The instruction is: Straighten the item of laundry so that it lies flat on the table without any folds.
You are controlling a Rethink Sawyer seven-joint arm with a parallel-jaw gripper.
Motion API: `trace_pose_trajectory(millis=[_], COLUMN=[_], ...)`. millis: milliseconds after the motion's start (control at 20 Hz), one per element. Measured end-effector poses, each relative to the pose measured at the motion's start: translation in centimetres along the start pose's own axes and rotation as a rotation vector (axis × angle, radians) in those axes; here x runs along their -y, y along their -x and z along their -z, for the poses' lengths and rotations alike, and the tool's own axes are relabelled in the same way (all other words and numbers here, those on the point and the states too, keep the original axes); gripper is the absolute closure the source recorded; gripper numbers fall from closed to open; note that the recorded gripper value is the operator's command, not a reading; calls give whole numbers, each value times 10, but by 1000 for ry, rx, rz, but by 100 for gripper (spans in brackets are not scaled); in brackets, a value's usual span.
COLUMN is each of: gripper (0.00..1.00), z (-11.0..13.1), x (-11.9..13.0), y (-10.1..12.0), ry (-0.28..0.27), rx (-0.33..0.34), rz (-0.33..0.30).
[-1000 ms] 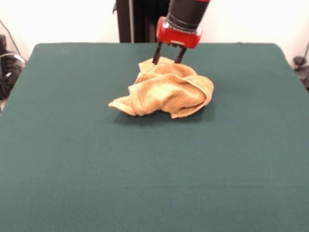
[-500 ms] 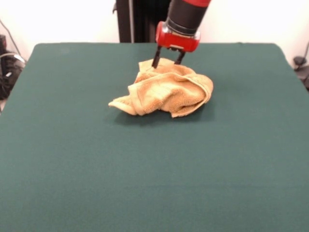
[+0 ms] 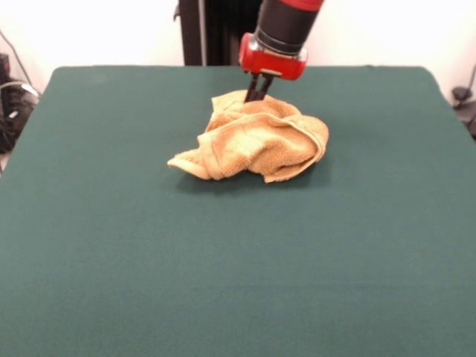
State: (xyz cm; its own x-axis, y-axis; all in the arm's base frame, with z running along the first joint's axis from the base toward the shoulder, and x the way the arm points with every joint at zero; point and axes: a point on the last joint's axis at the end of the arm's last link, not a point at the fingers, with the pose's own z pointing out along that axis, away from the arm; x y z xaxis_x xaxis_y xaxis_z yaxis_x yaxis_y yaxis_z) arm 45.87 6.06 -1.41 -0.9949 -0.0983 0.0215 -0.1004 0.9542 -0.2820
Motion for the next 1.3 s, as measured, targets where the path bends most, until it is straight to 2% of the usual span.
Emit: trace_pose_trajectory(millis=[1300], gripper=[100], z=[3], x=[1], y=[2], ry=[0], rx=[6], rz=[-3])
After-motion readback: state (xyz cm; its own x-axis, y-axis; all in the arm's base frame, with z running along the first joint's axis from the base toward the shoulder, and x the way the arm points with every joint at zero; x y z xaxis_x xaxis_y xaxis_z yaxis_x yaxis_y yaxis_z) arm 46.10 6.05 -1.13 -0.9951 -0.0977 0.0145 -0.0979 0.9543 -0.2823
